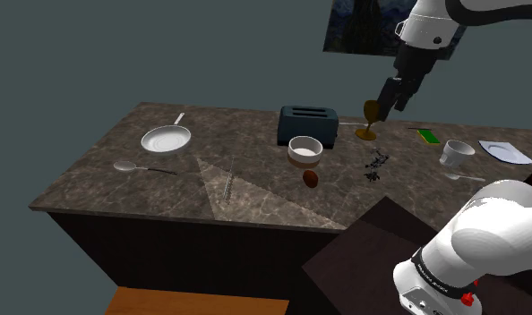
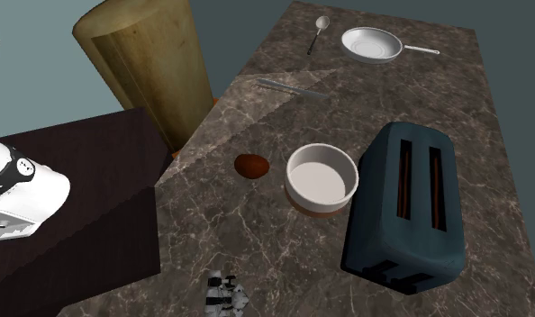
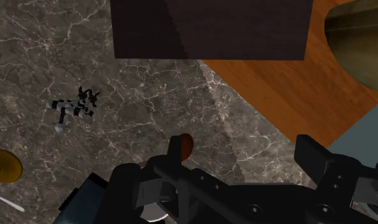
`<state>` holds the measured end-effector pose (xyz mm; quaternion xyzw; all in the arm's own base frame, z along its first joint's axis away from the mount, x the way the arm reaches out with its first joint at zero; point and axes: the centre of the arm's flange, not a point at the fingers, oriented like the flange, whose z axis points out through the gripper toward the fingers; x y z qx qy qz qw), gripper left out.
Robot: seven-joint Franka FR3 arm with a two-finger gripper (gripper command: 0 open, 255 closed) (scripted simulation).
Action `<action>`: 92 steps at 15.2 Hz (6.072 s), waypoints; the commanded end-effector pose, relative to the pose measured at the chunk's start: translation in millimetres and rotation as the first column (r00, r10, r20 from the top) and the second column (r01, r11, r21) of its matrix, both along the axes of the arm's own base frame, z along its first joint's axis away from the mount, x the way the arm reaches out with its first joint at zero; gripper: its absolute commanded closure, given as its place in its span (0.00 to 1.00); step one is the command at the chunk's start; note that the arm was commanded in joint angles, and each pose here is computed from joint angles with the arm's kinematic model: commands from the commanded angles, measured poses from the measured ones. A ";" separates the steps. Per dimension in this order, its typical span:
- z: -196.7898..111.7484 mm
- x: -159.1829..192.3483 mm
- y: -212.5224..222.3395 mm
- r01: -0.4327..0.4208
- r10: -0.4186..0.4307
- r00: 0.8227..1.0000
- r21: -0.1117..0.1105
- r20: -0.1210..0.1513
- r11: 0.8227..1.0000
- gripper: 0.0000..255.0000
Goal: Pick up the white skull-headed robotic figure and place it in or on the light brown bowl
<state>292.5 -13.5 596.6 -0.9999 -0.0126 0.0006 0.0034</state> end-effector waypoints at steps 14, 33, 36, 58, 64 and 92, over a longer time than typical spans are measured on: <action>-110.3 44.2 -123.1 0.024 -0.024 1.000 -0.005 0.000 1.000 0.00; -270.4 103.4 -305.7 0.059 -0.059 0.998 -0.011 0.000 0.998 0.00; -295.6 112.2 -334.9 0.065 -0.065 0.998 -0.013 0.000 0.998 0.00; -350.5 117.3 -352.3 0.068 -0.068 0.998 -0.013 0.000 0.998 1.00; -345.3 117.2 -352.4 0.068 -0.068 0.998 -0.013 0.000 0.998 1.00; -197.4 117.2 -352.5 0.068 -0.068 0.998 -0.013 0.000 0.998 1.00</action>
